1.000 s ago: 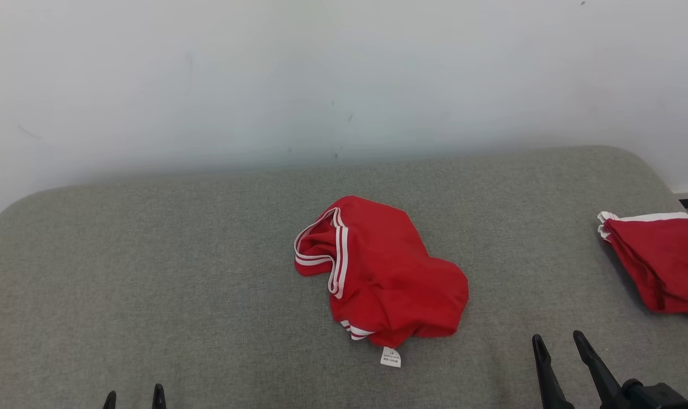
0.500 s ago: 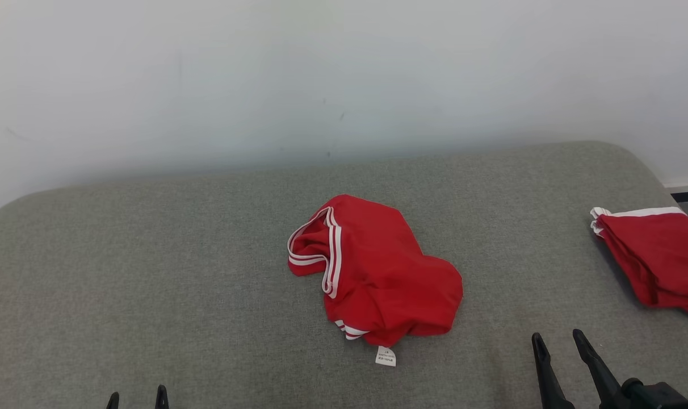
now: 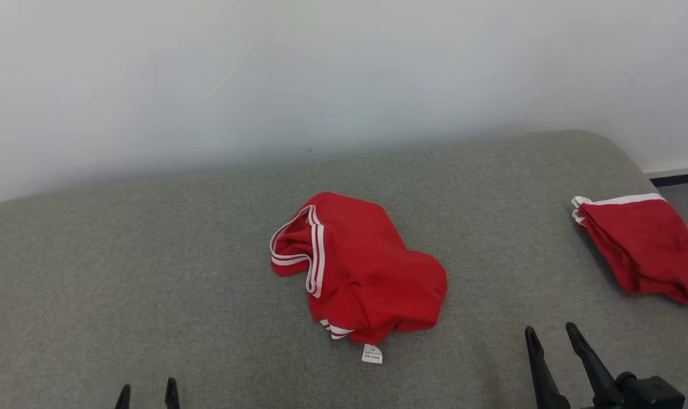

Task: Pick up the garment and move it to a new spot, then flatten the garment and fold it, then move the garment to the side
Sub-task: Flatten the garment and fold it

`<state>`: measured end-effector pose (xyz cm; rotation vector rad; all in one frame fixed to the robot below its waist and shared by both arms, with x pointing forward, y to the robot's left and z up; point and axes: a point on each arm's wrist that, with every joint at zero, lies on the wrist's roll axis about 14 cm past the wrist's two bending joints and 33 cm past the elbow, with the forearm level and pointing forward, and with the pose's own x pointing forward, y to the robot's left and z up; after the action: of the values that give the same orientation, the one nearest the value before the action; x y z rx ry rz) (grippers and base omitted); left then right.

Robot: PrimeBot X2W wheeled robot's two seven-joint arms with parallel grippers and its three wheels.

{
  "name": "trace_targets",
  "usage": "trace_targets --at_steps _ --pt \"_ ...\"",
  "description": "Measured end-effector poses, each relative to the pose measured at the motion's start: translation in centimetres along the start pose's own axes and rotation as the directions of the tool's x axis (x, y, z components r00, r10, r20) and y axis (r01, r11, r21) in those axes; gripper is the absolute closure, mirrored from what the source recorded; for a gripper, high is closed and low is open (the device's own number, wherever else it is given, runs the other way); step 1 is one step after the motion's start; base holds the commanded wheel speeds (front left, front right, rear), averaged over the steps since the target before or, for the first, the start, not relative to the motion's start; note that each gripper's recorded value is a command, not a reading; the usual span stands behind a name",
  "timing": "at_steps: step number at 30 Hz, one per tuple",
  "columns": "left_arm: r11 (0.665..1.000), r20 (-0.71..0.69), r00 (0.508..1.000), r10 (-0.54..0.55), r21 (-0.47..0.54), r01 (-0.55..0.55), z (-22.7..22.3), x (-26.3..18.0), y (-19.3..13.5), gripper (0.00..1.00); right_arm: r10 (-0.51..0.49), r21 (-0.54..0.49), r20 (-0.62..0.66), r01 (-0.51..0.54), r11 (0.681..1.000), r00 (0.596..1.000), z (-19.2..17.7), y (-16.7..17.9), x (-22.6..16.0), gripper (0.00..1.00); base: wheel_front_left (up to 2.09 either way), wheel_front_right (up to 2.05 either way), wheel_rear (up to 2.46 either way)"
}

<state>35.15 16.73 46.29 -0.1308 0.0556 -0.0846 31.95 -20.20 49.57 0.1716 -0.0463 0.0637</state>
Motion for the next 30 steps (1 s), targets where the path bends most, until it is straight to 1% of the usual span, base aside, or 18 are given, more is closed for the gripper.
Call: trace_targets --at_steps 4,10,13,16,23,24,30 --pt "0.999 -0.009 0.999 -0.049 -0.019 0.049 -0.2 1.9 -1.6 0.00 -0.023 -0.003 0.005 0.023 1.000 1.000 0.2 -0.7 -0.3 0.00 0.00 0.00 0.00" --pt "0.990 -0.029 0.989 -0.143 -0.018 0.142 -0.4 5.1 -4.6 0.00 -0.075 -0.010 0.012 0.075 0.997 0.997 0.5 -2.2 -1.2 0.00 0.00 0.00 0.00" --pt "0.981 -0.066 0.979 -0.191 -0.030 0.190 -1.0 6.5 -6.4 0.00 -0.106 -0.015 0.015 0.106 0.994 0.994 0.7 -3.0 -1.8 0.00 0.00 0.00 0.00" --pt "0.972 -0.125 0.964 -0.236 -0.044 0.232 -2.1 7.7 -8.1 0.00 -0.139 -0.017 0.018 0.140 0.990 0.990 0.8 -3.9 -2.4 0.00 0.00 0.00 0.00" --pt "0.935 -0.189 0.916 -0.353 -0.105 0.339 -3.1 10.0 -12.8 0.00 -0.221 -0.022 0.012 0.221 0.975 0.975 0.8 -5.8 -3.9 0.00 0.00 0.00 0.00" --pt "0.935 -0.189 0.916 -0.353 -0.105 0.339 -3.1 10.0 -12.8 0.00 -0.221 -0.022 0.012 0.221 0.975 0.975 0.8 -5.8 -3.9 0.00 0.00 0.00 0.00" --pt "0.915 -0.262 0.878 -0.401 -0.149 0.374 -5.1 11.0 -14.7 0.00 -0.261 -0.029 0.002 0.261 0.965 0.965 0.7 -6.6 -4.5 0.00 0.00 0.00 0.00"
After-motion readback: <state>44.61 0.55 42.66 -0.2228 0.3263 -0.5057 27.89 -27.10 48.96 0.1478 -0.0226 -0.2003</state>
